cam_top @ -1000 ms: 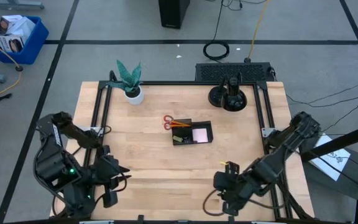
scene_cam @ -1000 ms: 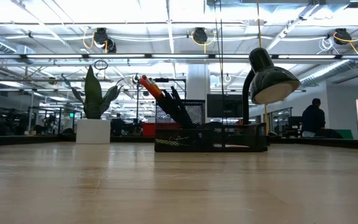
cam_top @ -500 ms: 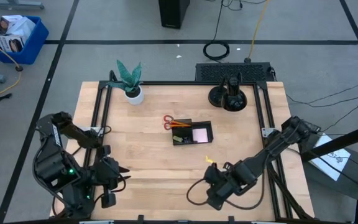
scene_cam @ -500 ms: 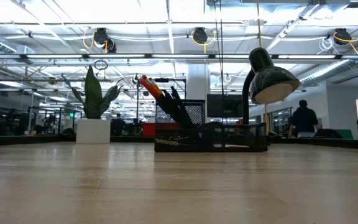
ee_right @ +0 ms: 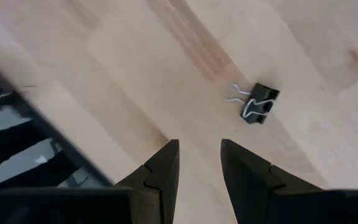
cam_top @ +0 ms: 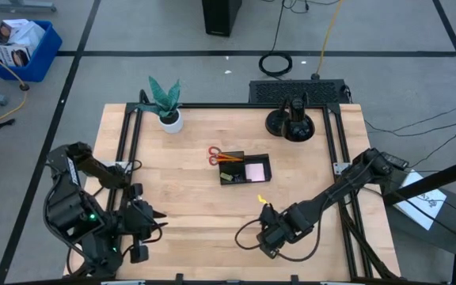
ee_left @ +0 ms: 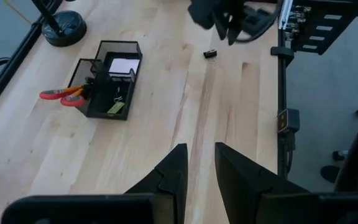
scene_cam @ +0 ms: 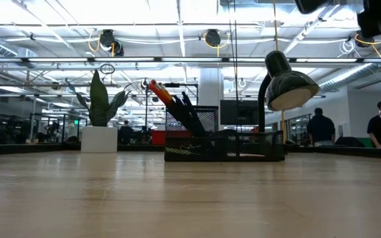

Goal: Pick and place office supplies into organizer
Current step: Put the black binder clip into the desk organizer

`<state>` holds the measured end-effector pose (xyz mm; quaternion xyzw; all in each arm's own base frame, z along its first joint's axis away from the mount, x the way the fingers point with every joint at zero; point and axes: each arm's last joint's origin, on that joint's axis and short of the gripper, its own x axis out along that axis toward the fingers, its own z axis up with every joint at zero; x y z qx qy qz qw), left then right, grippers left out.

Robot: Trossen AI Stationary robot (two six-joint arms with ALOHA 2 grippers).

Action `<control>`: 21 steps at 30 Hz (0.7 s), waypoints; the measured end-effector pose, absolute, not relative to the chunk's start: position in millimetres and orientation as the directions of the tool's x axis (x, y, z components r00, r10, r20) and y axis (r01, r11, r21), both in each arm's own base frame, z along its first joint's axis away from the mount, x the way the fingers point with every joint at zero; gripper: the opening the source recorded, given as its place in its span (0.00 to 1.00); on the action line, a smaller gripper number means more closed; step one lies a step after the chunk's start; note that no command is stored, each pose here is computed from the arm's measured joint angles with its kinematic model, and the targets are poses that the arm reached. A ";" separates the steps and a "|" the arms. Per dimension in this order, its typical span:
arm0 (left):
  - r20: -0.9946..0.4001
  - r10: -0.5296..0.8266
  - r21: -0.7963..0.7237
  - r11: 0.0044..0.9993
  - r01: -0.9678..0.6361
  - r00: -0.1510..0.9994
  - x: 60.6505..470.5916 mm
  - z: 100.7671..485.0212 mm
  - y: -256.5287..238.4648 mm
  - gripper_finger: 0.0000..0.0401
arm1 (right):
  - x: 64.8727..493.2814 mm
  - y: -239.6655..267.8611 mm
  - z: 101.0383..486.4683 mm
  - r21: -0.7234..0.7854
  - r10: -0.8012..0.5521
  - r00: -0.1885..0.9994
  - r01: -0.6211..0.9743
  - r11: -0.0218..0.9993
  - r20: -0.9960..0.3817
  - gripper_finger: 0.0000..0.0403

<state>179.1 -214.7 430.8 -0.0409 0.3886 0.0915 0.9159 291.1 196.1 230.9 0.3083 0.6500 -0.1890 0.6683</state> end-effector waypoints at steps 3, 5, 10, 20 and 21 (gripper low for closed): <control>-0.719 0.136 0.003 0.981 -0.192 0.681 179.1 430.8 -214.7 0.21 | 288.0 192.1 214.5 0.141 0.136 0.060 0.668 0.731 -0.989 0.27; -0.719 0.136 0.008 0.982 -0.188 0.681 179.1 430.8 -214.7 0.21 | 286.4 189.0 209.7 0.123 0.126 0.045 0.674 0.729 -0.991 0.27; -0.719 0.136 0.008 0.982 -0.188 0.681 179.1 430.8 -214.7 0.21 | 282.5 182.7 198.6 0.079 0.098 0.011 0.684 0.725 -0.995 0.27; -0.719 0.136 0.007 0.982 -0.188 0.681 179.1 430.8 -214.7 0.21 | 288.3 184.1 198.0 0.141 0.133 0.065 0.677 0.722 -0.989 0.27; -0.719 0.136 0.007 0.982 -0.188 0.681 179.1 430.8 -214.7 0.21 | 288.0 183.9 197.9 0.137 0.129 0.062 0.678 0.723 -0.990 0.27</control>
